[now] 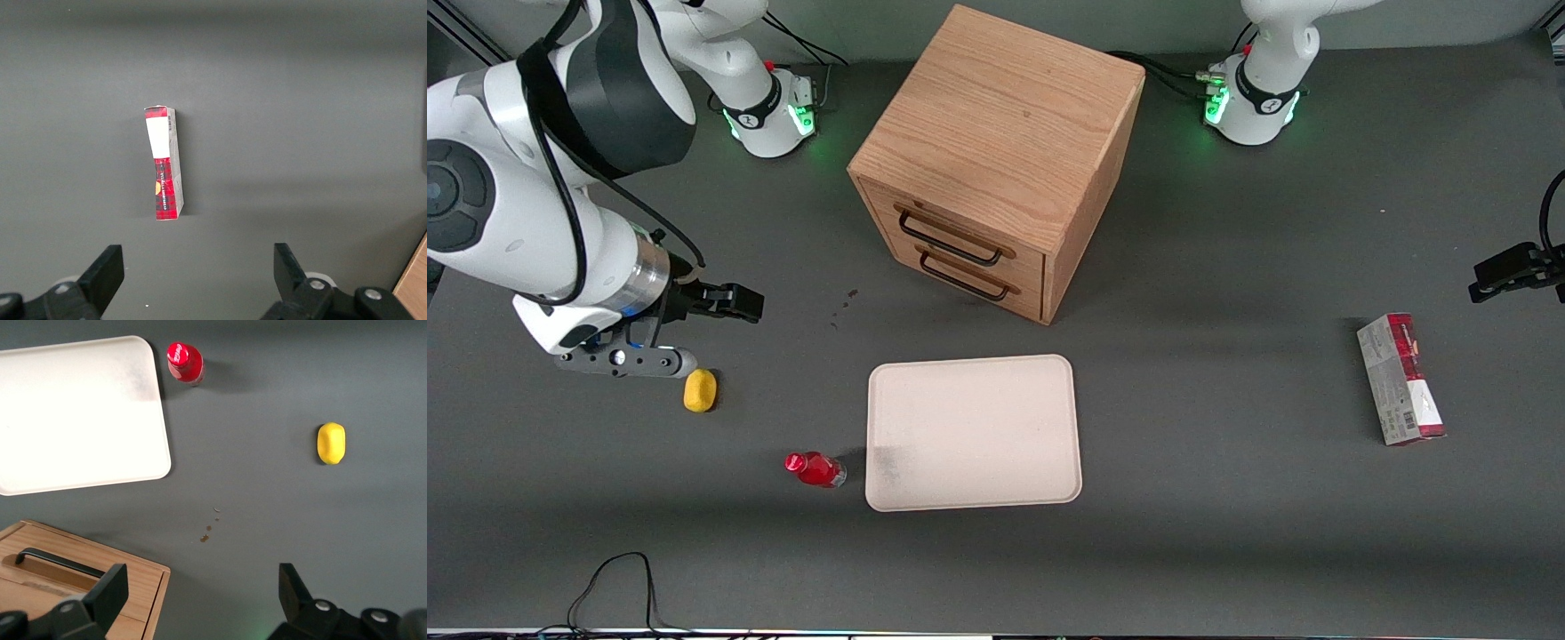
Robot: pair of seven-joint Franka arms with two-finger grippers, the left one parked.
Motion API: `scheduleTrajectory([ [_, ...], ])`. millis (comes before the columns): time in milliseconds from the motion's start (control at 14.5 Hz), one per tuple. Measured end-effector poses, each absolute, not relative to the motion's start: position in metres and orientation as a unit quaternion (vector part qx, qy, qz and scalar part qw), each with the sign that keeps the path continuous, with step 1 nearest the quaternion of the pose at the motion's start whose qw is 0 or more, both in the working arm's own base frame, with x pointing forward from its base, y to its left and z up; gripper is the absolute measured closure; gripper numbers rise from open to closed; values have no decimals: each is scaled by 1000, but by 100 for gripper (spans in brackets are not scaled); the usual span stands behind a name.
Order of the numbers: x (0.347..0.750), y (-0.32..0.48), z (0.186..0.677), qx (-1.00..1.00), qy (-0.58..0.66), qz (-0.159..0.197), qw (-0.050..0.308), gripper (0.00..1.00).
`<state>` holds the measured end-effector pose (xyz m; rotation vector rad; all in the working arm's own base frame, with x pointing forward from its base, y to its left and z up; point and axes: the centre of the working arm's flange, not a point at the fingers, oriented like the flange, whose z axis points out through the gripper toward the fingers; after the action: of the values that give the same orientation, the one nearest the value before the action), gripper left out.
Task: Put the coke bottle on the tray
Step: 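Move the open right gripper down toward the red Coca-Cola bottle, then close the right gripper around the red Coca-Cola bottle's cap end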
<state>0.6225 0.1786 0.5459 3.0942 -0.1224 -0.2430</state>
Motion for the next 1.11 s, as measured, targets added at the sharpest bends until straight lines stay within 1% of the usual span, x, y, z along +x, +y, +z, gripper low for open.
scheduleTrajectory([
  [138, 636, 180, 510, 994, -38, -95, 25, 0],
  [346, 672, 182, 443, 995, -44, -85, 25, 0],
  [484, 696, 183, 415, 996, -48, -77, 25, 0],
  [692, 725, 192, 384, 997, -47, -51, 20, 0],
  [830, 736, 195, 366, 998, -46, -35, 17, 0],
  [1107, 743, 197, 350, 998, -46, -28, 15, 0],
])
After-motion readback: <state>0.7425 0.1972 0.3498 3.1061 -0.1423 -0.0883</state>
